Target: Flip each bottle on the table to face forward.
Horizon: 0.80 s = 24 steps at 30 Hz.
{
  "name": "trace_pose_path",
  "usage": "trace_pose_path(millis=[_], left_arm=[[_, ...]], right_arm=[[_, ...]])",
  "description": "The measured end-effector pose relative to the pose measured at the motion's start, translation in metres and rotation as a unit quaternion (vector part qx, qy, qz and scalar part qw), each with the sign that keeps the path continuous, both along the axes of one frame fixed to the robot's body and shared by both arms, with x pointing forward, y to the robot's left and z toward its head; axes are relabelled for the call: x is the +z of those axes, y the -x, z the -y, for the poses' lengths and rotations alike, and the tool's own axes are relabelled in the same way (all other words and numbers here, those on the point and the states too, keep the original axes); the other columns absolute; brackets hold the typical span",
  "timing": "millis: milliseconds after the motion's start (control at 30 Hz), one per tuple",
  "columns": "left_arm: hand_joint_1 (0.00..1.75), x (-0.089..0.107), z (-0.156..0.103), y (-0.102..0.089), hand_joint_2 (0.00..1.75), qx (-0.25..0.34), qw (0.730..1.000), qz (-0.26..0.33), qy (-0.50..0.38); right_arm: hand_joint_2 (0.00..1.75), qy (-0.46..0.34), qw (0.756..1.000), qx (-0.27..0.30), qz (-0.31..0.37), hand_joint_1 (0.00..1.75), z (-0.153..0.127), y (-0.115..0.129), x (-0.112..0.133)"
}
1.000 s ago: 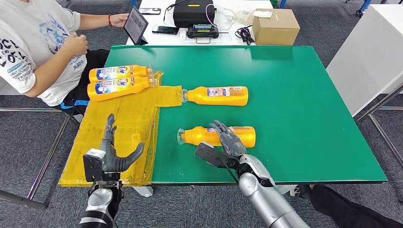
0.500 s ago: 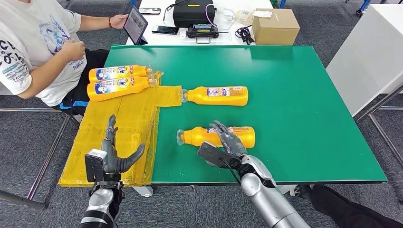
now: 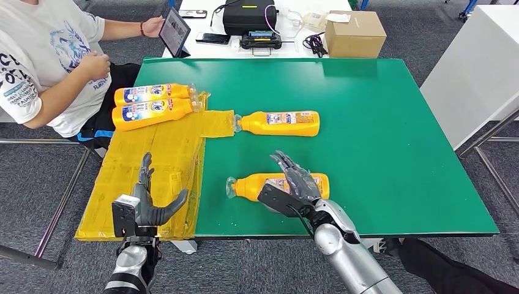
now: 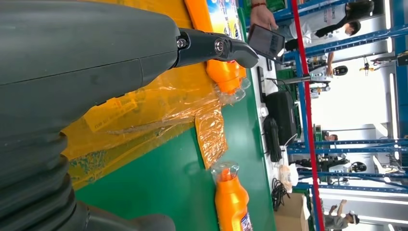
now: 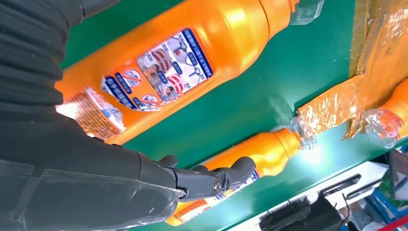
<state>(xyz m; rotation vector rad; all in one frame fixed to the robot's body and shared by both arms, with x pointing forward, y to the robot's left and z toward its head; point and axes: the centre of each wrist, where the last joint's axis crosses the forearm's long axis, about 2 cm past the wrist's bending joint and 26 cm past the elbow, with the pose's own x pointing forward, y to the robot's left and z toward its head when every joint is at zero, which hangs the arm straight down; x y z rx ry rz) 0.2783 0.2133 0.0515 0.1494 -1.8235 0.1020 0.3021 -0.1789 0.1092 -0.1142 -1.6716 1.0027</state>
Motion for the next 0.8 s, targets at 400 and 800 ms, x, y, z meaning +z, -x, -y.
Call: trace_pose_path(millis=[400,800], left_arm=[[0.0,-0.002,0.001,0.0,1.75,-0.007,1.0,-0.01,0.002],[0.0,-0.004,0.001,0.0,1.75,-0.008,1.0,-0.018,0.003]], right_arm=[[1.75,0.058,0.997,-0.004,-0.045,0.0,0.028,-0.016,-0.009],[1.75,0.131,0.99,-0.023,-0.047,0.0,0.064,-0.046,-0.002]])
